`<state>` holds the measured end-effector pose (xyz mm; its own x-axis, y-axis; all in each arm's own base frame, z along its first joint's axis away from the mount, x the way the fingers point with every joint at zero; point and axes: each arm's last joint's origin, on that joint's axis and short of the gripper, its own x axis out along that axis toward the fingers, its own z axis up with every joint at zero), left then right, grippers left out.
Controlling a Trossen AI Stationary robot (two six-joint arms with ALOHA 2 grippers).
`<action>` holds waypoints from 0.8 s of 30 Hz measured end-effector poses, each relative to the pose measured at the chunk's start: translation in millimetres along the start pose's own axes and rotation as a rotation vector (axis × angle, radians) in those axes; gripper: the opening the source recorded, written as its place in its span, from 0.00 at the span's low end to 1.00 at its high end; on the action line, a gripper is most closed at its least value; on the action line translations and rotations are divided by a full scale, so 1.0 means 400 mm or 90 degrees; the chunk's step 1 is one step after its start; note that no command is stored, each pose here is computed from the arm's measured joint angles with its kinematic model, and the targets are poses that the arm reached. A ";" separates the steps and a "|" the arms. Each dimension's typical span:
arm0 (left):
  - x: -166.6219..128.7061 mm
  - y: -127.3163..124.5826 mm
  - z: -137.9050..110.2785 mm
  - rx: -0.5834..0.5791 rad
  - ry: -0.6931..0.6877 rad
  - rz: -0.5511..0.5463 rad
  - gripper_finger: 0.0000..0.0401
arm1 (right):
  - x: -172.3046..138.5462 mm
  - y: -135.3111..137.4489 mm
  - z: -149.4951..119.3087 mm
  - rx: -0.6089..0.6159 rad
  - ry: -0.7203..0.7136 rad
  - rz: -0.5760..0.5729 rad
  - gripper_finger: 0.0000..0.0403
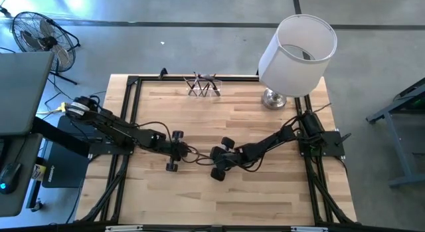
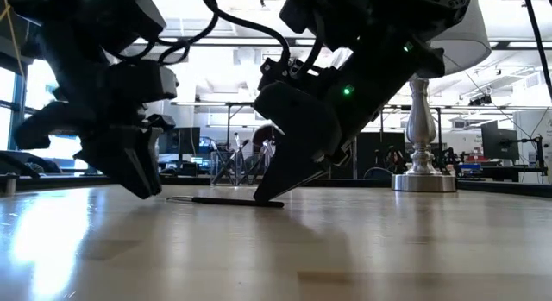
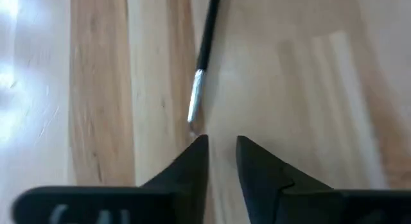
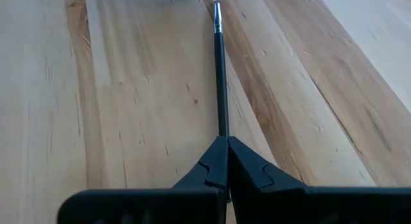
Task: Put items in baskets/containers
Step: Put the liner brush into the transparent organizer
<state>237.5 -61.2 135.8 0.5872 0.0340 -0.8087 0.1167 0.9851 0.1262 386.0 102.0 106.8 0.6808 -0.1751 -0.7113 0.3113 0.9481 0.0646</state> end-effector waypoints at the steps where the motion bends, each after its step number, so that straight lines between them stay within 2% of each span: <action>1: 0.005 0.000 -0.002 0.001 0.003 0.009 0.22 | 0.000 0.000 0.000 0.000 0.001 0.001 0.00; 6: 0.020 -0.001 0.000 -0.001 -0.004 0.026 0.30 | 0.000 0.000 0.000 0.000 0.003 0.005 0.00; 13: 0.024 0.022 0.001 -0.022 -0.001 0.028 0.32 | -0.002 0.004 0.000 -0.003 0.013 0.028 0.00; 20: 0.050 0.058 -0.001 -0.053 0.005 -0.076 0.32 | -0.003 0.007 -0.001 -0.015 0.014 0.032 0.00; 24: 0.054 0.056 0.002 -0.051 -0.004 -0.095 0.32 | -0.003 0.007 -0.001 -0.015 0.013 0.030 0.00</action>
<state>253.4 -38.7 121.8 0.5734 -0.1151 -0.8112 0.1390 0.9894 -0.0422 385.8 105.1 107.6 0.6802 -0.1242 -0.7225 0.2628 0.9614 0.0821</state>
